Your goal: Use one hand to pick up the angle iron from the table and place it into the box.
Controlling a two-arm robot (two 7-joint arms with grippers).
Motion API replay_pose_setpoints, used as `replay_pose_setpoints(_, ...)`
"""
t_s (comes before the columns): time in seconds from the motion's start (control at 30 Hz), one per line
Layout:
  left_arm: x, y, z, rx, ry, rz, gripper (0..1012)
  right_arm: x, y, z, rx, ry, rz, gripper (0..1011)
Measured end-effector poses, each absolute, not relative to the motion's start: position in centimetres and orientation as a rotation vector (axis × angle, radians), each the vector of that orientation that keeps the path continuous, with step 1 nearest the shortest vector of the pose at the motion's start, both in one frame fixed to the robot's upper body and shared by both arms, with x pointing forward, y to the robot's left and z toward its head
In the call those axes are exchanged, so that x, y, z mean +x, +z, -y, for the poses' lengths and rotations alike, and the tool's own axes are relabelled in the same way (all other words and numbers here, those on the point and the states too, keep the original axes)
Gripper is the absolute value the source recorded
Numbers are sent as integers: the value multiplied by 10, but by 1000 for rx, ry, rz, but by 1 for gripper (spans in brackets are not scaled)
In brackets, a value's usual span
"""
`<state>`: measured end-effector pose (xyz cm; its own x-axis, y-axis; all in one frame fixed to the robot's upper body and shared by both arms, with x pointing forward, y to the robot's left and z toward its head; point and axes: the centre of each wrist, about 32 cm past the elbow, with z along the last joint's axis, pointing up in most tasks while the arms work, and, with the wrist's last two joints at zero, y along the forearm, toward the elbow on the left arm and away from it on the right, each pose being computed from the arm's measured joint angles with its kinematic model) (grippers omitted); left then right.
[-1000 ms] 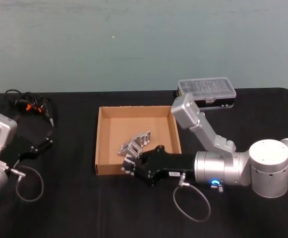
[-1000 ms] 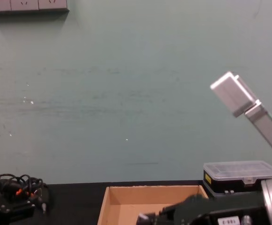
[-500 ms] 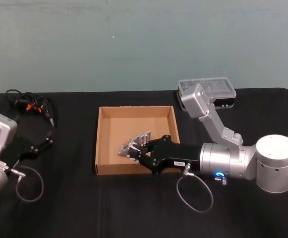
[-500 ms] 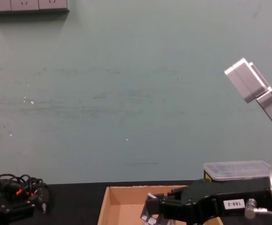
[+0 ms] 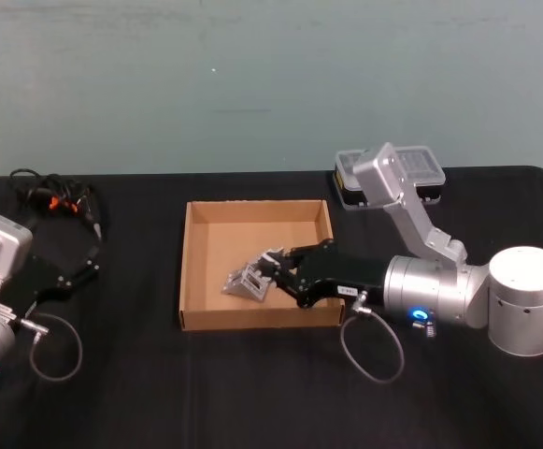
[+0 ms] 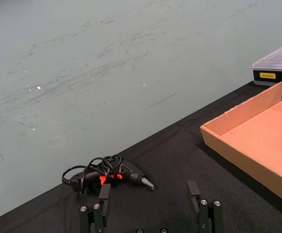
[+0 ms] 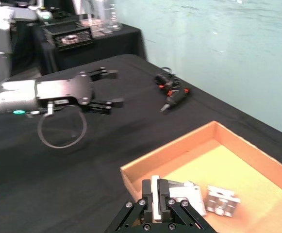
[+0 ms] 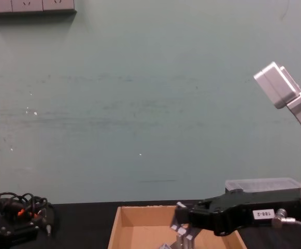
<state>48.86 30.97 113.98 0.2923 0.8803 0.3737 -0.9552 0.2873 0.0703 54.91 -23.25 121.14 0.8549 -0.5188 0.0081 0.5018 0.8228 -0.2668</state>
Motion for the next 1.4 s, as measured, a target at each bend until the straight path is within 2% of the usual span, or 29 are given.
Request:
replay_pose_setpoints(0.4,489,1140,-310,304,1248,285,1000,560,1210,240,-324,-656,-117,93)
replay_pose_setpoints(0.87,489,1140,-310,305,1248,285,1000,576,1214,233,-410,-682,-189,93)
replay_pose_setpoints(1.4,489,1140,-310,304,1248,285,1000,576,1216,226,-471,-718,-237,93)
